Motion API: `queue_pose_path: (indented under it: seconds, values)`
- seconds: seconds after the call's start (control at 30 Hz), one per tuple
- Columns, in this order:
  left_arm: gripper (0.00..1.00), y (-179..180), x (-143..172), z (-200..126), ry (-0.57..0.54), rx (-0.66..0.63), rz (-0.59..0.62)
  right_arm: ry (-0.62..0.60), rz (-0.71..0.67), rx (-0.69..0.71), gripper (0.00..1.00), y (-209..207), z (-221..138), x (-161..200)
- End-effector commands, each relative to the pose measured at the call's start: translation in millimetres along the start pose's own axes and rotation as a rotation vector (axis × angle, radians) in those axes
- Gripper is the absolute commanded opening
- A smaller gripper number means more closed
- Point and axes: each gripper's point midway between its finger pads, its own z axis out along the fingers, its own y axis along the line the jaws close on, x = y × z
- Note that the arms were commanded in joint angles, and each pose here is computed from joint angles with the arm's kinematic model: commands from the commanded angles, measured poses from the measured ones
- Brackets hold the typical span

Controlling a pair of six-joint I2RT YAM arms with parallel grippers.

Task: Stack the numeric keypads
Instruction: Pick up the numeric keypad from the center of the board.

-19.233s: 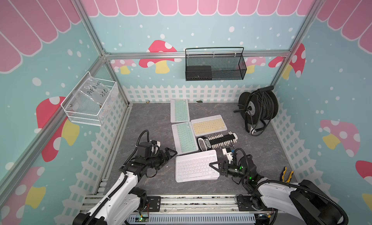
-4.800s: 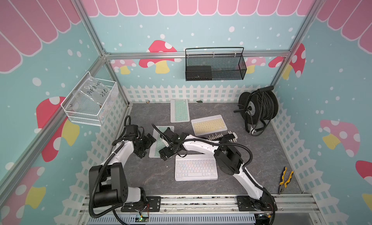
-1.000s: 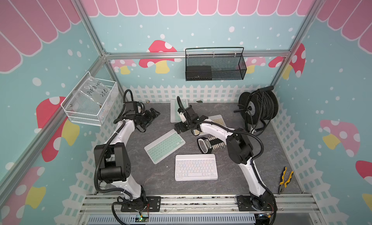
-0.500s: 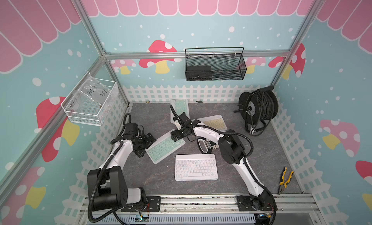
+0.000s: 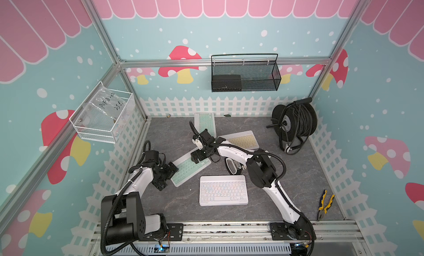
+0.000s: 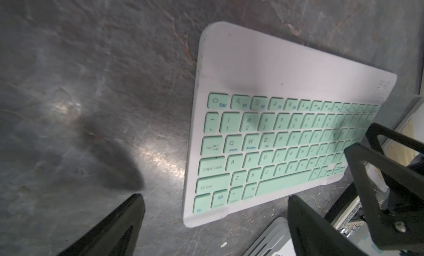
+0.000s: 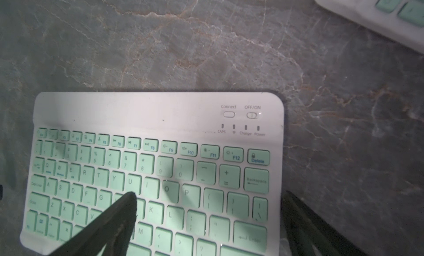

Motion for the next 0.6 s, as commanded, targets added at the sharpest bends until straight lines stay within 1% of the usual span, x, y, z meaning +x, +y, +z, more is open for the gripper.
queue_pose_path:
  seconds: [0.0,0.17,0.33,0.5,0.57]
  values:
    - [1.00,3.5,-4.3,4.5,-0.027,-0.005,-0.013,0.142,-0.010,-0.003,1.00,3.8,14.9,40.4]
    - [1.00,3.6,0.2,16.9,-0.008,-0.015,-0.015,0.210,-0.029,-0.037,1.00,17.9,15.4,64.2]
    - [1.00,-2.8,6.2,28.8,0.016,-0.006,0.011,0.241,-0.040,-0.073,0.99,29.7,18.9,76.7]
    - [0.99,-22.1,15.4,46.0,0.098,0.057,0.037,0.253,-0.039,-0.121,1.00,36.0,22.8,83.2]
    - [0.99,-35.6,19.6,49.0,0.112,0.103,0.055,0.251,-0.043,-0.153,0.99,41.1,23.0,83.5]
